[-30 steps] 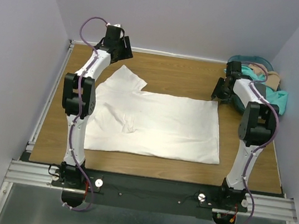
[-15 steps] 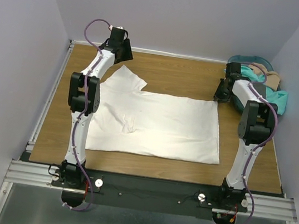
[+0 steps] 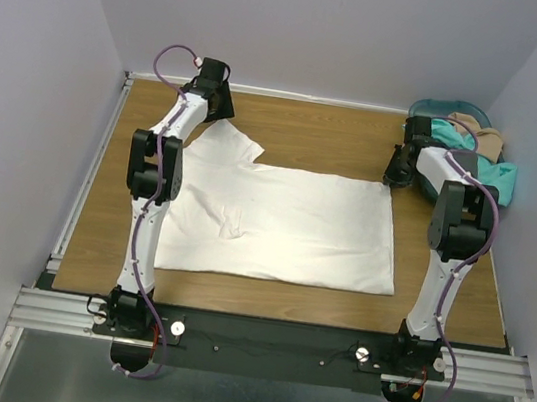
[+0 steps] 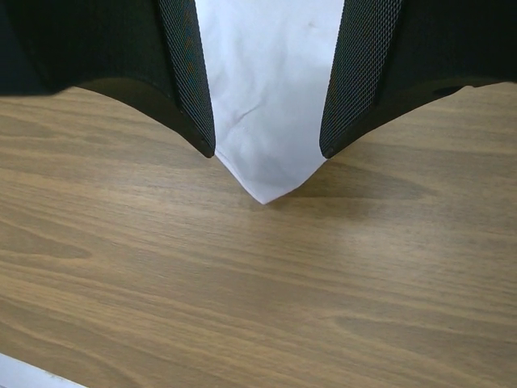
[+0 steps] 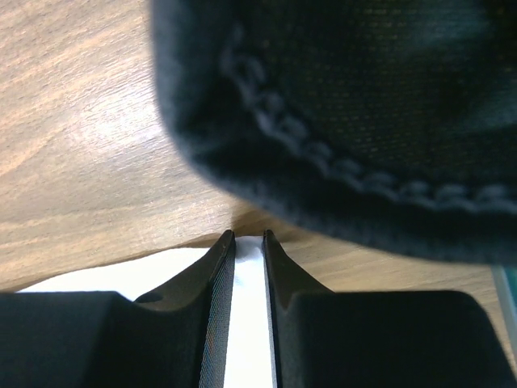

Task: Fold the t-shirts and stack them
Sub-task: Fold the tshirt

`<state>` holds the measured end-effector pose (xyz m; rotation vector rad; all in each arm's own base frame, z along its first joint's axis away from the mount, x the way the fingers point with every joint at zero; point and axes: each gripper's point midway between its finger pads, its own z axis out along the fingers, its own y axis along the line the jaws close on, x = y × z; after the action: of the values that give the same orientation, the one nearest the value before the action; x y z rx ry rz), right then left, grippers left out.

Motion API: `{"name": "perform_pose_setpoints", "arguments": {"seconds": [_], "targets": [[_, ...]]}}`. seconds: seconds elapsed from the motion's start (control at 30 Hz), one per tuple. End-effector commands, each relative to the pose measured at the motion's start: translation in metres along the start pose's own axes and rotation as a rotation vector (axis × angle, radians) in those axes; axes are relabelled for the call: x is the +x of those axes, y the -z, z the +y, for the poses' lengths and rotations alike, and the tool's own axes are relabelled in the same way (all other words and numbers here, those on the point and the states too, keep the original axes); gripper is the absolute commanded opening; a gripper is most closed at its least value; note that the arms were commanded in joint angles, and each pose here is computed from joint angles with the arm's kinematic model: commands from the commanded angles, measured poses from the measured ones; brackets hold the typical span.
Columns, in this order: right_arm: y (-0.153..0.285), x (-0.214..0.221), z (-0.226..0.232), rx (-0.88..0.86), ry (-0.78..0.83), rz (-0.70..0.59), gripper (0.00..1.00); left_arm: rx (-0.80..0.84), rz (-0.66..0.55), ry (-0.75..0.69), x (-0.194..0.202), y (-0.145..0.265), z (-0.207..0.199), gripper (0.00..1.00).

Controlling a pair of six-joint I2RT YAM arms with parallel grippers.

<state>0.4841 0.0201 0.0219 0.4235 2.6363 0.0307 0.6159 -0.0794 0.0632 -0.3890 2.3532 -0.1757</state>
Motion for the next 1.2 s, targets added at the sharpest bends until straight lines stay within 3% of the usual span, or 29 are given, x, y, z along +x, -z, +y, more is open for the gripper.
{"name": "perform_pose_setpoints", "arguments": {"seconds": [0.0, 0.4, 0.7, 0.77, 0.93, 1.1, 1.13, 1.17], "targets": [[-0.003, 0.018, -0.005, 0.004, -0.01, 0.054, 0.26, -0.04, 0.007, -0.004, 0.005, -0.01, 0.002, 0.59], [0.0, 0.026, -0.003, -0.016, -0.013, 0.071, 0.25, -0.051, -0.039, 0.014, -0.004, -0.024, 0.002, 0.53], [-0.001, 0.028, -0.001, -0.027, -0.016, 0.081, 0.25, -0.07, 0.003, 0.007, 0.012, -0.034, 0.009, 0.44], [0.0, 0.028, -0.001, -0.03, -0.018, 0.081, 0.22, -0.068, 0.005, 0.008, 0.013, -0.035, 0.008, 0.34], [0.001, 0.029, 0.0, -0.035, -0.02, 0.082, 0.1, -0.07, 0.008, 0.005, 0.016, -0.038, 0.01, 0.21], [0.003, 0.029, -0.001, -0.033, -0.02, 0.082, 0.05, -0.069, 0.017, -0.001, 0.019, -0.04, 0.01, 0.14], [0.003, 0.028, 0.0, -0.034, -0.02, 0.079, 0.04, -0.067, 0.019, -0.004, 0.02, -0.041, 0.01, 0.05], [0.003, 0.028, -0.001, -0.034, -0.018, 0.079, 0.04, -0.064, 0.016, -0.003, 0.019, -0.04, 0.009, 0.03]]}}
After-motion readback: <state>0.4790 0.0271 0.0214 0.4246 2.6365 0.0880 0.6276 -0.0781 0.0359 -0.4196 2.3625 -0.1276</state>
